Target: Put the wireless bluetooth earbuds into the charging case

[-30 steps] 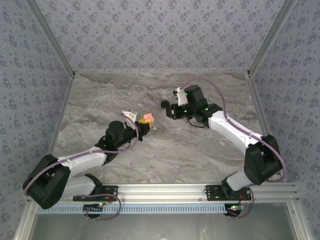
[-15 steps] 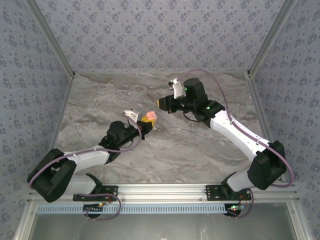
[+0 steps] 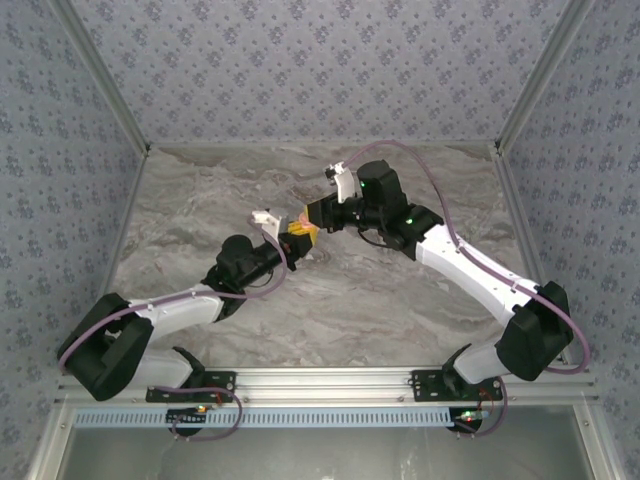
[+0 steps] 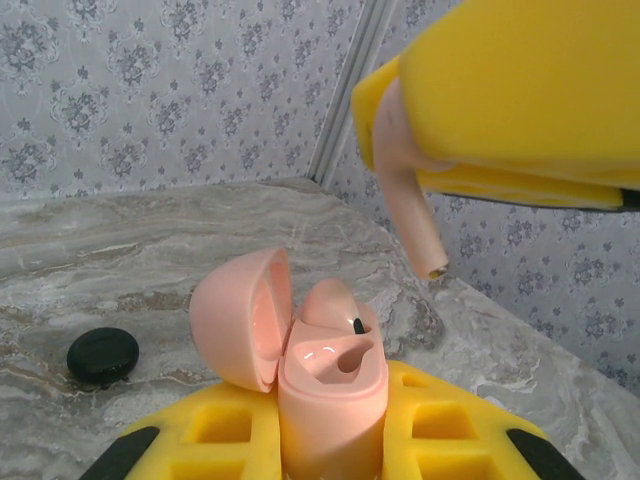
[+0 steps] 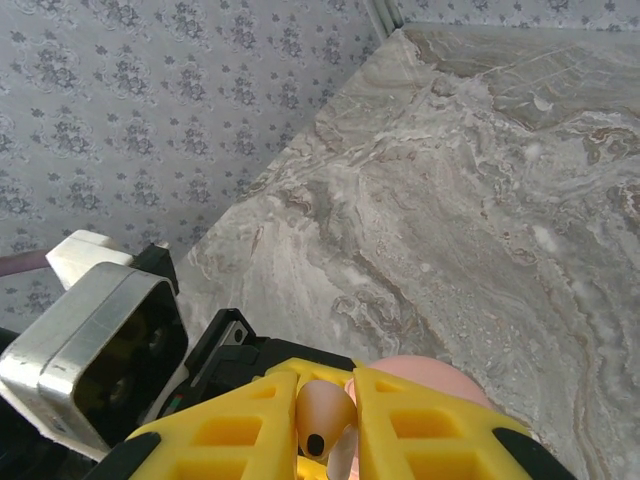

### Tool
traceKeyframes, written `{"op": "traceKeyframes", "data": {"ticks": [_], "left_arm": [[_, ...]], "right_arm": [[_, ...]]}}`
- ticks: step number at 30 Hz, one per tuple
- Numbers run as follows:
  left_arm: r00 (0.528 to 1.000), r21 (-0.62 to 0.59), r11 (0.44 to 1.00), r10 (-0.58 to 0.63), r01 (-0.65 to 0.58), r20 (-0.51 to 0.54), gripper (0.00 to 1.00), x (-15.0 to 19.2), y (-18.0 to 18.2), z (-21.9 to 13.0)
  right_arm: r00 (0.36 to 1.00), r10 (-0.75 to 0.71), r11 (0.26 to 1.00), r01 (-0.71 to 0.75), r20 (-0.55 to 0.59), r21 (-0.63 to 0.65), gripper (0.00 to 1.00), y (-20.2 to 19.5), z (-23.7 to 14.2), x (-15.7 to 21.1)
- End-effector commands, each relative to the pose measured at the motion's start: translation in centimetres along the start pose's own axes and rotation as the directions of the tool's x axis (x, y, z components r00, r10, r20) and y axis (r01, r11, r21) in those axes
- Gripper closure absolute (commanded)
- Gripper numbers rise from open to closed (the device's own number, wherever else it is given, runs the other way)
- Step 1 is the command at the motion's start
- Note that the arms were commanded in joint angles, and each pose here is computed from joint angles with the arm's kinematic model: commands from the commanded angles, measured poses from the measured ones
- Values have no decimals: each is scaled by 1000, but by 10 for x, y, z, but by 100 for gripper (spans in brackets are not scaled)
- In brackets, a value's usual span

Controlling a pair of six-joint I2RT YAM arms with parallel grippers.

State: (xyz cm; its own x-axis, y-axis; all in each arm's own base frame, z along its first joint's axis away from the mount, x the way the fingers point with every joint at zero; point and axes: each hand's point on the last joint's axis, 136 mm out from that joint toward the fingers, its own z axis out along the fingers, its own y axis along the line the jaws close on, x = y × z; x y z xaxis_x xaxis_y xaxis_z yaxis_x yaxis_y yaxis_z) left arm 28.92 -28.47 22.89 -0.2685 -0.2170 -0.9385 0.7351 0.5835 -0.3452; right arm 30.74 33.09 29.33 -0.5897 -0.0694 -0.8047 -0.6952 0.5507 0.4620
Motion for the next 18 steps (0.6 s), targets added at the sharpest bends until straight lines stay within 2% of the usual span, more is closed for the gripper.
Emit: {"op": "traceKeyframes", "data": {"ticks": [1, 18], "left_arm": [[997, 21, 1000, 4, -6, 79, 85, -29, -10, 4], [996, 25, 1000, -2, 0, 95, 85, -42, -18, 0]], "right_arm": [[996, -54, 999, 55, 70, -1, 80, 12, -9, -22], [993, -78, 997, 77, 87, 24, 80, 14, -9, -24]]}}
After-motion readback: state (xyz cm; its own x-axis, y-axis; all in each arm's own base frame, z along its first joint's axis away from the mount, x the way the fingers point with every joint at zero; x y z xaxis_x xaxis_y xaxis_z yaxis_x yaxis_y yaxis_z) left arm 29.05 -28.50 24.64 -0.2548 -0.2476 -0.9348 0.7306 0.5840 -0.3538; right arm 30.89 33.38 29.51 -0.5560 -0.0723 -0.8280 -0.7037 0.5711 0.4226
